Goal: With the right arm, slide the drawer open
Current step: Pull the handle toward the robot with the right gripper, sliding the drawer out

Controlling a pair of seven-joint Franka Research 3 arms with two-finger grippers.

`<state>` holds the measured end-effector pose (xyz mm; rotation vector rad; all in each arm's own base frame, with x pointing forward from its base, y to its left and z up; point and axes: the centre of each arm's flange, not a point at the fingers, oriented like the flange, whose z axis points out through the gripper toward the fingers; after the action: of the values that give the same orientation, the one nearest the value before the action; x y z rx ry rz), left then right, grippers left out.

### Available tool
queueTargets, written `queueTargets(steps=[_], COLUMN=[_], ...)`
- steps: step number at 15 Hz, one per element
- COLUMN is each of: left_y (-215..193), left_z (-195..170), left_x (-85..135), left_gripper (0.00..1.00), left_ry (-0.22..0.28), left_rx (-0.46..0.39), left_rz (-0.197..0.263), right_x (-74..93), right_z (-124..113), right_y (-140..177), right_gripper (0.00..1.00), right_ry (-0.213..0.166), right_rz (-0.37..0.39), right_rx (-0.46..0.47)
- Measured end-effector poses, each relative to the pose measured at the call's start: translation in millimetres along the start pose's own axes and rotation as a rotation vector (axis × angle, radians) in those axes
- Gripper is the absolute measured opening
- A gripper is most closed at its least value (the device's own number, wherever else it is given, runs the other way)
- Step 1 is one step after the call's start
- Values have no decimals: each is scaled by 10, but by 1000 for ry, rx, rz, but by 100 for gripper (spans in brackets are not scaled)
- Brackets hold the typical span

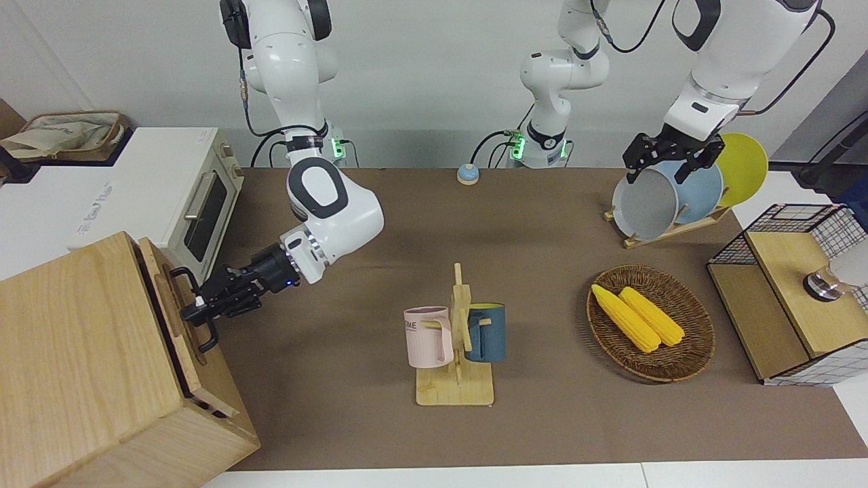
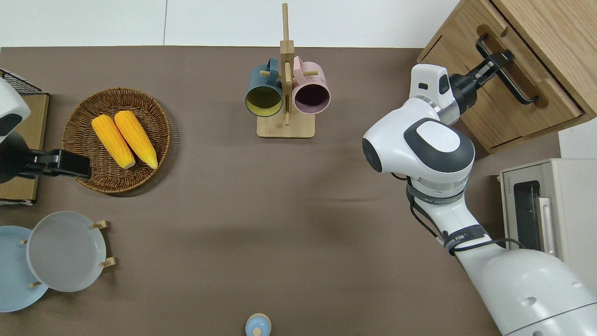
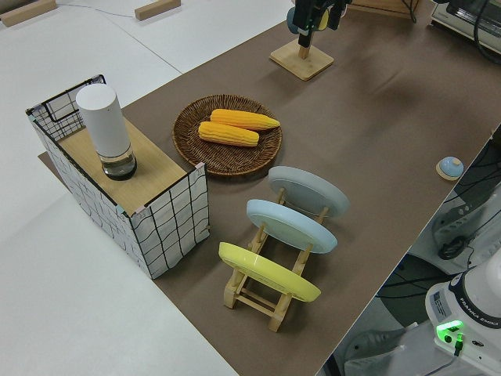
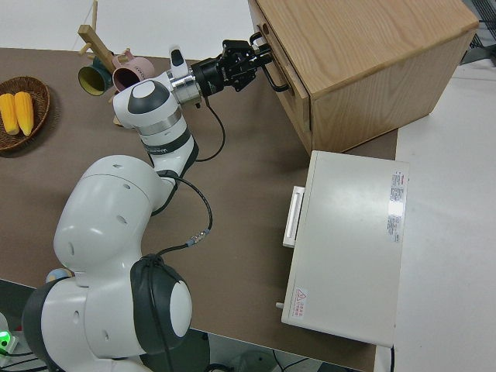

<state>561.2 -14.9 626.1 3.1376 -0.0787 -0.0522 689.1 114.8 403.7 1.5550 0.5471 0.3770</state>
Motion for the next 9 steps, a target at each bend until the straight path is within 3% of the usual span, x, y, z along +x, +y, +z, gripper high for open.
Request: queueTargets(steps=[2, 7, 9], left_y=[0, 0, 0], left_z=[0, 0, 0], left_x=[0, 0, 0], left_gripper=[100, 100, 100], left_ry=[0, 0, 0], left_rx=[0, 0, 0], left_rz=[0, 0, 0], right_x=[87, 168, 176], right_z=[-226, -675, -733], right_y=[-42, -94, -98], right_gripper=[22, 20, 20], right_ry=[24, -13, -17], right_rz=[-11, -11, -11], right_rx=[-6, -19, -20])
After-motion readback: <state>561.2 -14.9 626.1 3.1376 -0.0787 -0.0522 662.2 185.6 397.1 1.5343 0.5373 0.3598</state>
